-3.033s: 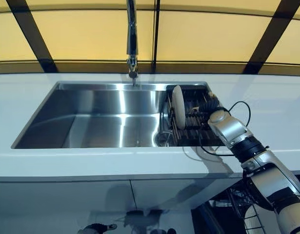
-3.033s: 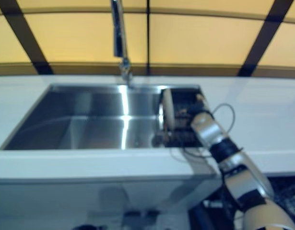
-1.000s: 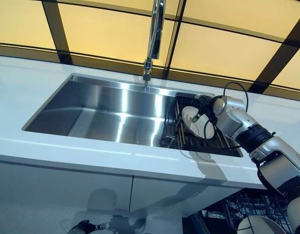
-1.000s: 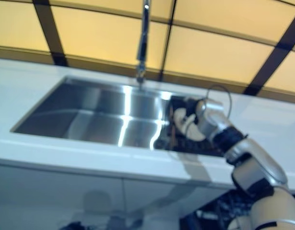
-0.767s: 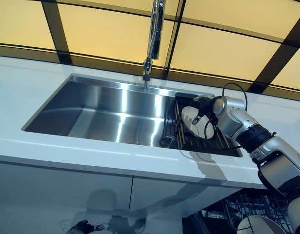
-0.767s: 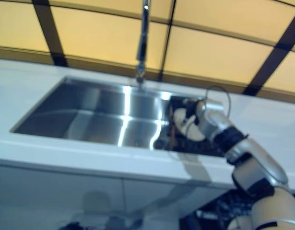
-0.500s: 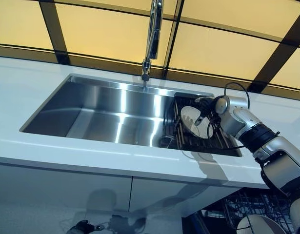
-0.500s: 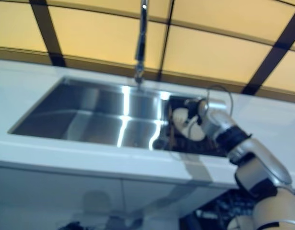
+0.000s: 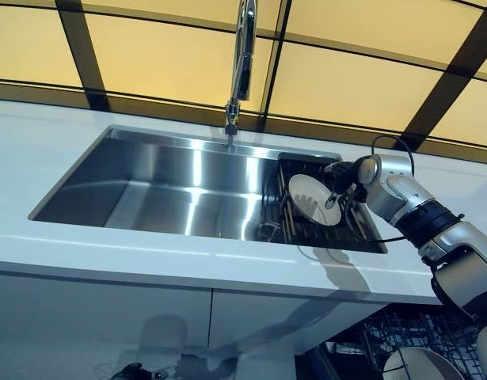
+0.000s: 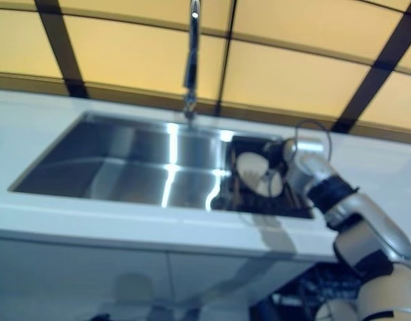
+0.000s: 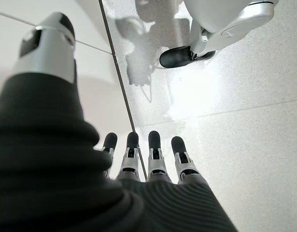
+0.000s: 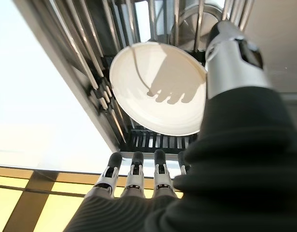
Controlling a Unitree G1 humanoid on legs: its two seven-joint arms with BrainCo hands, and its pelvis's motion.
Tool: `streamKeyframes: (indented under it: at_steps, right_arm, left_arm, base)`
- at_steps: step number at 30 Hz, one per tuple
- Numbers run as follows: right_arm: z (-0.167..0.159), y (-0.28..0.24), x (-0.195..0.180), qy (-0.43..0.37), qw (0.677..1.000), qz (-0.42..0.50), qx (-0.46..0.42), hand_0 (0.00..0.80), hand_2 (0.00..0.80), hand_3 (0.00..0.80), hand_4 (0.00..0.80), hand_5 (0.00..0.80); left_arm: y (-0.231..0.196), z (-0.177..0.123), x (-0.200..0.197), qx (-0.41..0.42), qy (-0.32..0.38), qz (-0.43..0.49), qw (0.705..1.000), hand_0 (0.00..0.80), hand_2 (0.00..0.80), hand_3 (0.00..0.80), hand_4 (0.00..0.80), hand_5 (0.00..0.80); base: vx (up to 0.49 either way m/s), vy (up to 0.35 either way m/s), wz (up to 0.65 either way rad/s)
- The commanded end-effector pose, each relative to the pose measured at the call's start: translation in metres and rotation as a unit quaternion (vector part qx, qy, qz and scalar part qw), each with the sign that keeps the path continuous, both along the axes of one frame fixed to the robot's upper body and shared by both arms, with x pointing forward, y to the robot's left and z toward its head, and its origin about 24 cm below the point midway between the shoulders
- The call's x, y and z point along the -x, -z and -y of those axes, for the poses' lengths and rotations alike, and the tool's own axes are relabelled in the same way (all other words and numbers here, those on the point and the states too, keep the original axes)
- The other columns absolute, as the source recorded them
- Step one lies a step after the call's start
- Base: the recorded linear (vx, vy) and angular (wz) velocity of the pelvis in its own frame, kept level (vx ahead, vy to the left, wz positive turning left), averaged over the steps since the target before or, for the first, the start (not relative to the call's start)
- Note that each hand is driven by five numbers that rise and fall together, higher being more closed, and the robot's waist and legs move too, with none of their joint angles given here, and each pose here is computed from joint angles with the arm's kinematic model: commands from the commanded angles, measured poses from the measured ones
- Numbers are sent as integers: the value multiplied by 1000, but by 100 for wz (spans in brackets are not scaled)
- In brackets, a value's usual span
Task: Take plates into dishwasher
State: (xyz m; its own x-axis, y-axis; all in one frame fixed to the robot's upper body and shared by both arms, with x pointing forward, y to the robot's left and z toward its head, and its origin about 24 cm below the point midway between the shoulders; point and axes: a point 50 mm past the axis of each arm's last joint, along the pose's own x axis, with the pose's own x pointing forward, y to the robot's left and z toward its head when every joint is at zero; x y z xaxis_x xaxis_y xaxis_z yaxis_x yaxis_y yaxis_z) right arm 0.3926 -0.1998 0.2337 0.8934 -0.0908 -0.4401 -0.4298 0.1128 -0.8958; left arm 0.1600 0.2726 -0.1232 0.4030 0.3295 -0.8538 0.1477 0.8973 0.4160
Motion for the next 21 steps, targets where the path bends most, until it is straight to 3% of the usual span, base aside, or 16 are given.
streamKeyframes:
  at_steps: [1, 21]
  right_arm:
    - [23, -28, 6, 32, 998, 24, 41, 0, 0, 0, 0, 0]
    - [13, 15, 20, -3, 999, -35, -5, 0, 0, 0, 0, 0]
  left_arm:
    - [-8, -8, -13, -21, 25, 17, 999, 0, 0, 0, 0, 0]
    - [-12, -6, -20, -13, 27, 35, 999, 0, 0, 0, 0, 0]
  base:
    - [-7, 8, -7]
    - [1, 1, -1]
